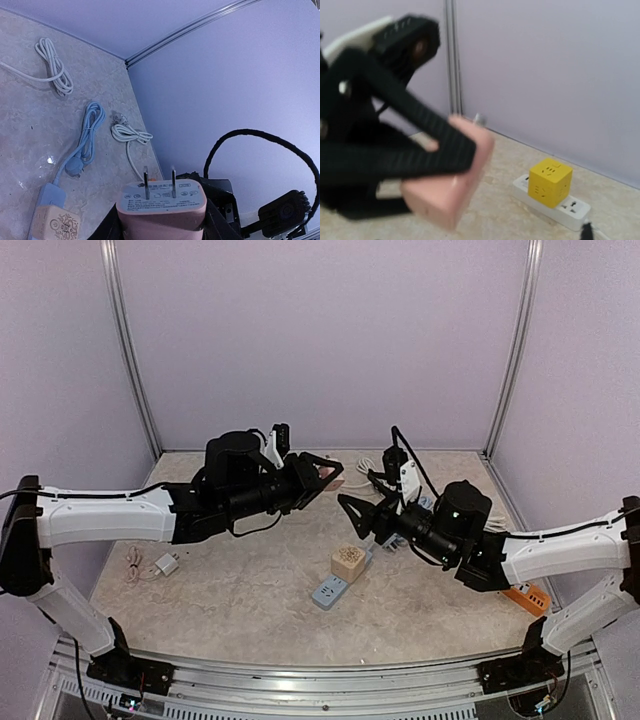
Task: Insert the plug
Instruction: Pass from the left arm to the right
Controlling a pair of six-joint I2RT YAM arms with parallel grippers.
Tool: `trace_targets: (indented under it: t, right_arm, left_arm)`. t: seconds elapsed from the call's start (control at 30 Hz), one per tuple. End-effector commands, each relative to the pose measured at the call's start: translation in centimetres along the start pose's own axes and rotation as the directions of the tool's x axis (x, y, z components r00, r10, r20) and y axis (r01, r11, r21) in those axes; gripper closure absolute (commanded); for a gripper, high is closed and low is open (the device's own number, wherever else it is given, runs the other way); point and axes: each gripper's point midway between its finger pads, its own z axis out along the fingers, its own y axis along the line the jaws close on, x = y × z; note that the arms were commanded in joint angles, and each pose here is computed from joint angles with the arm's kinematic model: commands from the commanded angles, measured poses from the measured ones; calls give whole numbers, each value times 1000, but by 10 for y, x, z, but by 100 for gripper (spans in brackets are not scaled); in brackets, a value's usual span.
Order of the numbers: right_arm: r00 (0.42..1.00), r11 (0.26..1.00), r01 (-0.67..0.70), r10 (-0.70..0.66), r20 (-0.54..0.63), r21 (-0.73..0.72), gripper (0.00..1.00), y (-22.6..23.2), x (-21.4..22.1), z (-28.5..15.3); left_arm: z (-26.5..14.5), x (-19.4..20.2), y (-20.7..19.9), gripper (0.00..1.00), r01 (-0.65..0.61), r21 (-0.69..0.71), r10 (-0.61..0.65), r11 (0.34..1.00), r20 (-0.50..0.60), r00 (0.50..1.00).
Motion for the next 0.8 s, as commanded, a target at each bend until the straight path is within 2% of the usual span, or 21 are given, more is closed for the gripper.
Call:
trace_targets:
  t: [0.0, 0.33, 0.6, 0.77]
  right_arm:
    - [999, 999, 2, -4, 41, 39, 20, 0, -3, 2]
    - [998, 999, 29, -32, 57, 39, 22, 9, 3, 13]
    - [992, 994, 13, -26, 127, 106, 30, 1, -6, 6]
    - [988, 995, 7, -22, 152, 98, 33, 3, -9, 5]
  left_arm:
    - [3, -1, -12, 67, 34, 105, -39, 994, 51, 998]
    - [12, 14, -22, 68, 41, 174, -51, 984, 53, 997]
    - [12, 16, -23, 68, 45, 190, -59, 981, 64, 996]
    - [12, 19, -20, 68, 58, 192, -72, 980, 63, 995]
